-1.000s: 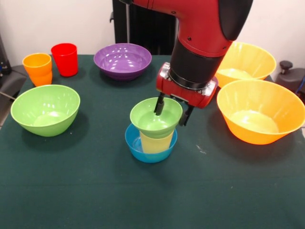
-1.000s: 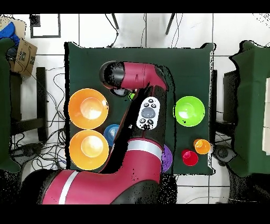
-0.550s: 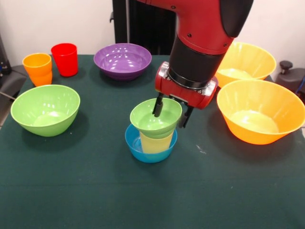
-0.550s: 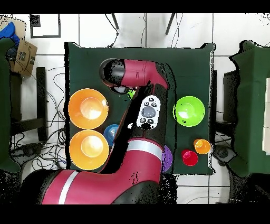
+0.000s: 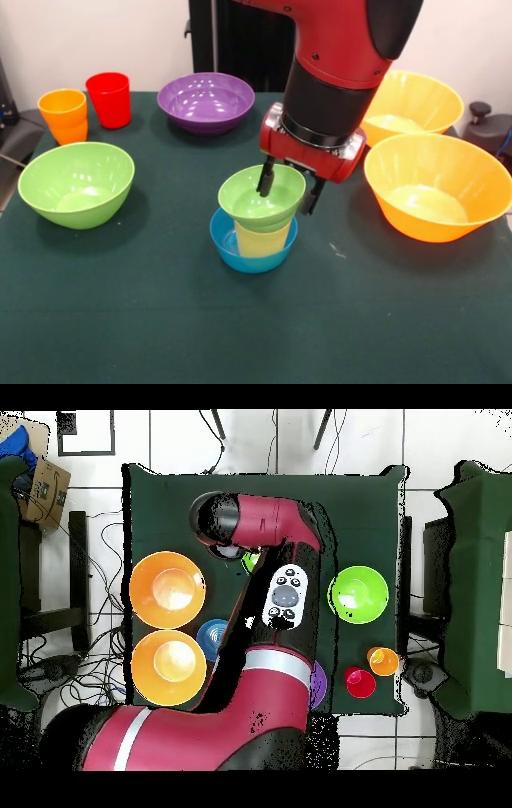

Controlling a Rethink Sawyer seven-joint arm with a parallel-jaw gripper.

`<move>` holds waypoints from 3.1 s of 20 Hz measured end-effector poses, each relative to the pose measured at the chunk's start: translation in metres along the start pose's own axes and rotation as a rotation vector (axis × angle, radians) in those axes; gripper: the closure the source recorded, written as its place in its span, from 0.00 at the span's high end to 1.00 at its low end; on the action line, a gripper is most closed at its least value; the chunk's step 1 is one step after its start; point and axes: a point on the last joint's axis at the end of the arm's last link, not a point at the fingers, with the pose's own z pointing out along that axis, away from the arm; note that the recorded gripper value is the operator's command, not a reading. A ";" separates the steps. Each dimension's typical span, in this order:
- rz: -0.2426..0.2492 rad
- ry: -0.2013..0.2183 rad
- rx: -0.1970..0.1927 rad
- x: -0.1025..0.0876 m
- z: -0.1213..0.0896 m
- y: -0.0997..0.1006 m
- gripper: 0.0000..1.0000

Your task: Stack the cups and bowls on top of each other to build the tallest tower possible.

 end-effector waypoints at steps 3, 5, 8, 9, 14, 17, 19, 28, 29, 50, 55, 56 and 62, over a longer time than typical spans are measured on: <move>0.011 -0.004 -0.010 -0.004 -0.005 -0.002 1.00; 0.021 -0.013 -0.021 -0.009 -0.014 -0.006 1.00; 0.033 -0.032 -0.031 -0.016 -0.028 -0.010 1.00; 0.037 -0.048 -0.036 -0.020 -0.040 -0.012 1.00; 0.041 -0.081 -0.043 -0.027 -0.072 -0.014 1.00; 0.047 -0.103 -0.053 -0.033 -0.098 -0.017 1.00; 0.050 -0.116 -0.060 -0.036 -0.114 -0.018 1.00; 0.080 -0.127 -0.094 -0.038 -0.179 -0.033 1.00; 0.088 -0.128 -0.106 -0.038 -0.184 -0.036 1.00; 0.220 -0.027 -0.191 0.083 -0.194 -0.113 1.00; 0.248 -0.087 -0.192 0.107 -0.162 -0.126 1.00; 0.249 -0.097 -0.191 0.109 -0.158 -0.127 1.00; 0.230 -0.175 -0.166 0.135 -0.111 -0.136 1.00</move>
